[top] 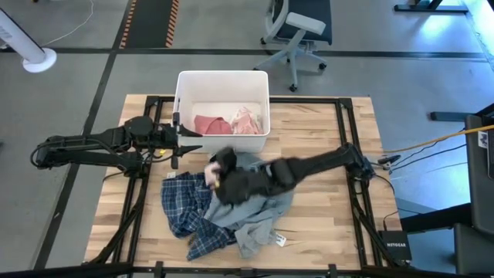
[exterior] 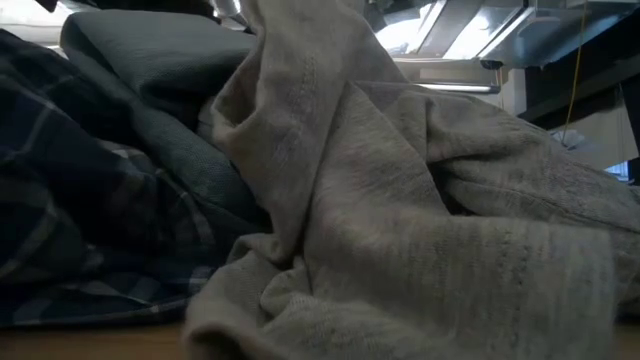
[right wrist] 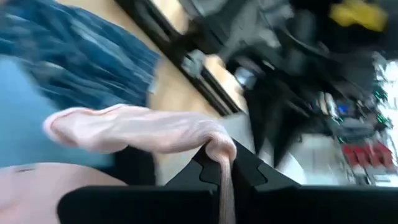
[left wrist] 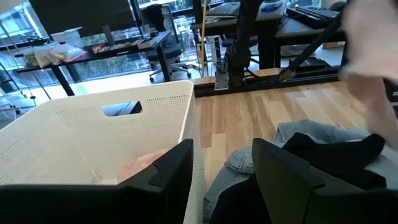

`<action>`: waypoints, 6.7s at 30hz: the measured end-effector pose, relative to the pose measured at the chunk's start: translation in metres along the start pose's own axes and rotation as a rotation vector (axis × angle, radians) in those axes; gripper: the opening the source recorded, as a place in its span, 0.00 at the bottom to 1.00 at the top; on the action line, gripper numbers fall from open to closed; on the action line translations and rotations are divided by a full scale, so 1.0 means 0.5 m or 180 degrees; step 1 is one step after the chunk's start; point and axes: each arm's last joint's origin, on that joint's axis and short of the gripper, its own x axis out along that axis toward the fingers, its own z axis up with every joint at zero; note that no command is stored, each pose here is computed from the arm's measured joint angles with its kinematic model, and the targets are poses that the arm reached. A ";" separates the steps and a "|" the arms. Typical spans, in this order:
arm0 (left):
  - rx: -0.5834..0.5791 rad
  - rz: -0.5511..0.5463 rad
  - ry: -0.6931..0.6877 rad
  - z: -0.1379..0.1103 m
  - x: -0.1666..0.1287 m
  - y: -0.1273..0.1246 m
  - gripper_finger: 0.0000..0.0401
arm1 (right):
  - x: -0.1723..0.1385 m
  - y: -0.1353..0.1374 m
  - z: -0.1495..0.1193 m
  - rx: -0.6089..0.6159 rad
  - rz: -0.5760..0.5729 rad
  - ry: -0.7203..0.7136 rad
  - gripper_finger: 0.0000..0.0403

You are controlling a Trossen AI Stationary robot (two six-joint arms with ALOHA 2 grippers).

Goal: Sort clothes
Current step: Put the pink sock into the white bin, then put the gray pants into the white bin

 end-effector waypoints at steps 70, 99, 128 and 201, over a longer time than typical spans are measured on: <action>-0.0001 -0.0011 0.0055 -0.004 0.000 -0.001 0.40 | 0.054 -0.268 -0.301 0.1364 -0.0049 0.0991 0.55; -0.0041 -0.0023 0.0121 -0.008 0.000 -0.001 0.40 | -0.055 -0.017 -0.115 0.1420 0.1291 0.0959 0.55; -0.0030 -0.0019 0.0092 -0.006 0.000 -0.001 0.40 | -0.024 0.388 -0.071 0.1959 0.1864 0.0913 0.55; -0.0001 -0.0021 0.0093 -0.006 0.000 -0.001 0.40 | -0.041 0.022 -0.030 0.0787 0.0273 0.0550 0.09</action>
